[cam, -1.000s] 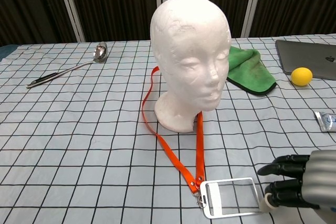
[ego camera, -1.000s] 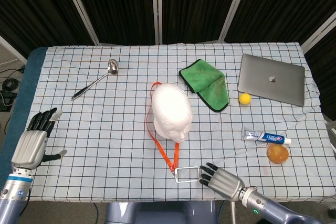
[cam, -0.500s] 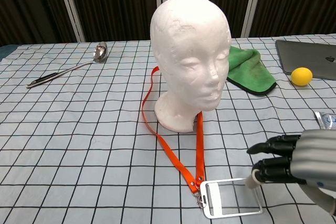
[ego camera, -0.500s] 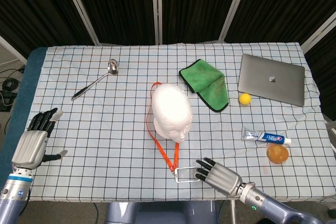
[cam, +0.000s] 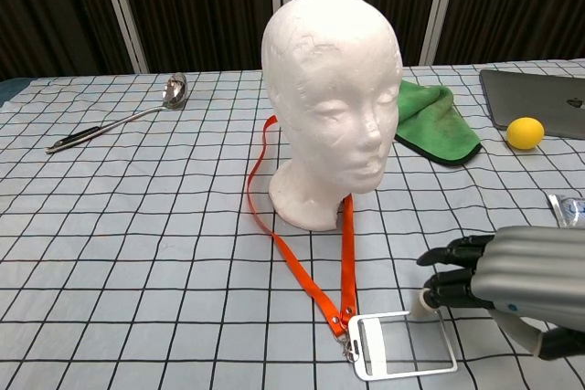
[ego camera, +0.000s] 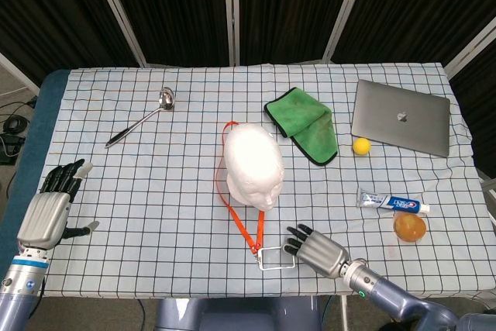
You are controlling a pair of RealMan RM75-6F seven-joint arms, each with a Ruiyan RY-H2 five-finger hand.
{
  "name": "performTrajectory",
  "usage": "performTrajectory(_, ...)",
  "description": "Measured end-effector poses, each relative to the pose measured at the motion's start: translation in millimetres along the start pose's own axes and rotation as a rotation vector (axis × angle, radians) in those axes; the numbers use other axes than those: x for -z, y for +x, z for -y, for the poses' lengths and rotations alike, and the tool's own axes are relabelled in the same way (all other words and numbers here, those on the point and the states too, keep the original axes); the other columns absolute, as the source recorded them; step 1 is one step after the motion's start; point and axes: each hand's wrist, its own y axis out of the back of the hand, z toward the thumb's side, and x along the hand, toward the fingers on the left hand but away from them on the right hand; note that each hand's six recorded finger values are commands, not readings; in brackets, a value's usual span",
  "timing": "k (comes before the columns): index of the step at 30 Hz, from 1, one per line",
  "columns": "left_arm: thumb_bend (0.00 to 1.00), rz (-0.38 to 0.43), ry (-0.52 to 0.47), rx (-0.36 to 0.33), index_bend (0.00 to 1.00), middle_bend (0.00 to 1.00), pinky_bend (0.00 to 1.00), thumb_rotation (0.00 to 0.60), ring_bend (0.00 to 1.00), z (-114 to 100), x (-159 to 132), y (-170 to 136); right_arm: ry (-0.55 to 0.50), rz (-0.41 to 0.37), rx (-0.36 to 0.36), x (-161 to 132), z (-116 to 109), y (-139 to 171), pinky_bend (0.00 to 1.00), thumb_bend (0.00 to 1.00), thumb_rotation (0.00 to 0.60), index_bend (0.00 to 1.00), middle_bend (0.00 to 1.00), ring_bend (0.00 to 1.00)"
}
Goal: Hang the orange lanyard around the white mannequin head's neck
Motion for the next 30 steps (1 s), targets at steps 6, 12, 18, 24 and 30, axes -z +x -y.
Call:
performTrajectory(6,0.00,0.001,-0.003,-0.001,0.00,0.00,0.00,0.600,0.00,-0.2,-0.4,-0.6,-0.001,-0.024,-0.016,-6.8,2.2,7.0,0.15,0.99,0.600,0.21,0.22,0.03)
performTrajectory(12,0.00,0.005,0.001,0.001,0.00,0.00,0.00,0.600,0.00,0.9,-1.8,-1.1,-0.001,-0.061,-0.037,-16.5,5.8,15.6,0.15,0.99,0.600,0.22,0.23,0.04)
performTrajectory(18,0.00,0.003,0.003,0.002,0.00,0.00,0.00,0.600,0.00,1.5,-2.0,-0.9,0.001,-0.091,-0.052,-25.5,6.7,23.2,0.18,0.99,0.600,0.22,0.23,0.05)
performTrajectory(24,0.00,0.003,0.002,0.003,0.00,0.00,0.00,0.600,0.00,1.4,-2.1,-1.3,-0.001,-0.107,-0.048,-30.1,5.4,28.5,0.18,0.99,0.600,0.23,0.23,0.05)
performTrajectory(30,0.00,-0.002,0.000,0.000,0.00,0.00,0.00,0.600,0.00,0.2,-0.4,-1.7,-0.003,-0.076,0.010,-22.6,-5.0,32.5,0.19,0.99,0.600,0.22,0.22,0.05)
